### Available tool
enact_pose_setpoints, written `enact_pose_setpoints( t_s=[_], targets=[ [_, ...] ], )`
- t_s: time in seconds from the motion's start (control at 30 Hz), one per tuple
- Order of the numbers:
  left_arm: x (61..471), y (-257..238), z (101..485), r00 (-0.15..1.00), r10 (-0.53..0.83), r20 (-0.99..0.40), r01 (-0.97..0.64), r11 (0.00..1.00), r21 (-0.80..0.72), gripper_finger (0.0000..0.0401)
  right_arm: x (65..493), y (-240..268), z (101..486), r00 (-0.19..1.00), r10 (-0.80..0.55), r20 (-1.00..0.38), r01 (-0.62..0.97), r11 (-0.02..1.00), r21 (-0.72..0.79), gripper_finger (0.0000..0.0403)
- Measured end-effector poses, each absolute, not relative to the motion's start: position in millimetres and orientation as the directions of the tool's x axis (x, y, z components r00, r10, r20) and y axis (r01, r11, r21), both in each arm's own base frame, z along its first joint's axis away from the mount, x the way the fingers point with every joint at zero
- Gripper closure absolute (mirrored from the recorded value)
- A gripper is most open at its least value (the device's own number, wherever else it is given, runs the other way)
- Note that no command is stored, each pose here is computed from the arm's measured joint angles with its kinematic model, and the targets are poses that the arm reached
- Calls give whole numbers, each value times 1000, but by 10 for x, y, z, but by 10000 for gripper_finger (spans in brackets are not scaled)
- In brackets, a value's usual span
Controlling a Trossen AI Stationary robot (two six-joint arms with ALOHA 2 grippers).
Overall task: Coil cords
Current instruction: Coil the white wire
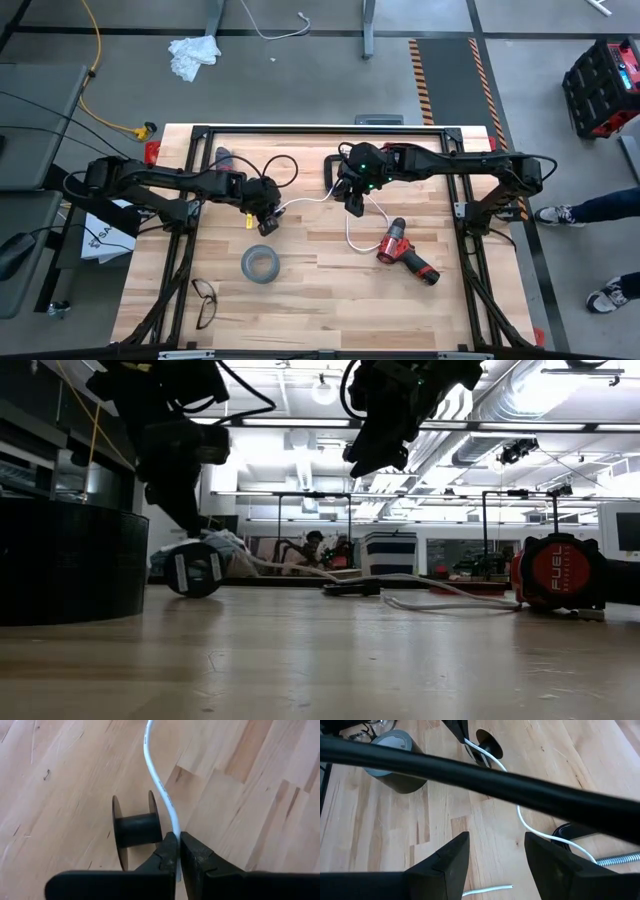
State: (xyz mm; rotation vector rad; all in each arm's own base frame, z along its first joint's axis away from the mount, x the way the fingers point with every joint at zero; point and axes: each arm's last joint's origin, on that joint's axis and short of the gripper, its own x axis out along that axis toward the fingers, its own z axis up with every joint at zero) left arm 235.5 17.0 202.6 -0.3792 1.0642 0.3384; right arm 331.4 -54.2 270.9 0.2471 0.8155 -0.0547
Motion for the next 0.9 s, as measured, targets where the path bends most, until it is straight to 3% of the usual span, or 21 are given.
enact_pose_setpoints(
  t_s=[0.17, 0.57, 0.9],
  targets=[
    [2356, 170, 2027, 447, 87, -890, -447, 884, -138, 390, 3320, -543, 2715, 692, 45, -720, 141, 970, 197, 218],
    [2360, 188, 2030, 447, 142, -883, -489, 866, -108, 312, 3343, -547, 2738, 716, 41, -697, 135, 971, 196, 218],
    [2356, 186, 2041, 452, 138, -882, -474, 874, -107, 306, 3343, -547, 2738, 716, 41, -697, 134, 971, 196, 218]
  ],
)
